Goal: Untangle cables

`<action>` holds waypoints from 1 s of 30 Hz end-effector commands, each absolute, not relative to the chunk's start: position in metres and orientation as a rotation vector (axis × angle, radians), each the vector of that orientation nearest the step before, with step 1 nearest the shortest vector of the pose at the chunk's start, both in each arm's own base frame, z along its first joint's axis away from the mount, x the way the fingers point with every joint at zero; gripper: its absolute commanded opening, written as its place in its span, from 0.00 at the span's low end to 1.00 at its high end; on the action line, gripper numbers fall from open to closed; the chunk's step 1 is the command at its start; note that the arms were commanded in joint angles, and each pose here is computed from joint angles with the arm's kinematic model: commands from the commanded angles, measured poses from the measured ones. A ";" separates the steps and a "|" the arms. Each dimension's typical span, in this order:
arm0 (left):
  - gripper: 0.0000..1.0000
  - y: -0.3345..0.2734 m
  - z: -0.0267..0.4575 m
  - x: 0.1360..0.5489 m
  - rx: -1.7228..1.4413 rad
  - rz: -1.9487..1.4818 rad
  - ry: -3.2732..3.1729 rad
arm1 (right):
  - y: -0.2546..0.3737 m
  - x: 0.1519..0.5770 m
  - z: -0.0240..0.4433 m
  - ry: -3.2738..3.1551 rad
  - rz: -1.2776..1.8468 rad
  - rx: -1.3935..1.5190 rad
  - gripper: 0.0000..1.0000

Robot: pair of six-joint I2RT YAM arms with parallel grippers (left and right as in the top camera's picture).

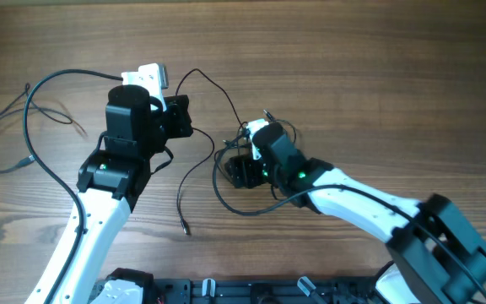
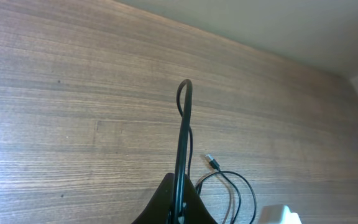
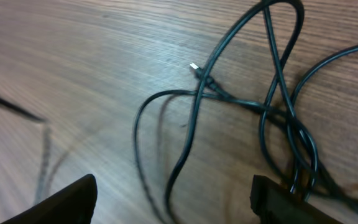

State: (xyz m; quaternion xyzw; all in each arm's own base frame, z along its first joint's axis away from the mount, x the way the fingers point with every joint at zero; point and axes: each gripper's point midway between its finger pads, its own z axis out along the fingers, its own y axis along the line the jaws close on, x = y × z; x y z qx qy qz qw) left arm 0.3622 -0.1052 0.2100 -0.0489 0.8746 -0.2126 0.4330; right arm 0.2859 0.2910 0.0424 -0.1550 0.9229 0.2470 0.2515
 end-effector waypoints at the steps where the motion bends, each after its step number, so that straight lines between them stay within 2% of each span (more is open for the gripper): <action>1: 0.04 -0.102 0.213 0.363 -0.106 -0.505 2.165 | 0.295 0.287 0.016 2.530 0.624 -0.445 0.64; 3: 0.04 -0.101 0.213 0.362 -0.107 -0.504 2.170 | 0.301 0.290 0.019 2.506 0.655 -0.441 0.41; 5: 0.04 -0.100 0.210 0.361 -0.113 -0.494 2.182 | 0.304 0.301 0.034 2.442 0.683 -0.418 0.09; 6: 0.04 -0.098 0.208 0.361 -0.120 -0.481 2.187 | 0.302 0.307 0.042 2.422 0.686 -0.400 0.04; 9: 0.04 -0.087 0.210 0.363 -0.157 -0.430 2.177 | 0.273 0.326 0.068 2.405 0.663 -0.254 0.04; 16: 0.04 -0.020 0.268 0.367 -0.365 -0.390 1.958 | 0.109 0.350 0.147 2.309 0.306 0.216 0.04; 22: 0.04 0.040 0.308 0.354 -0.586 -0.371 1.758 | -0.009 0.315 0.178 2.238 0.110 0.563 0.04; 30: 0.04 0.086 0.327 0.333 -0.790 -0.417 1.615 | -0.115 0.255 0.154 2.190 -0.066 1.137 0.04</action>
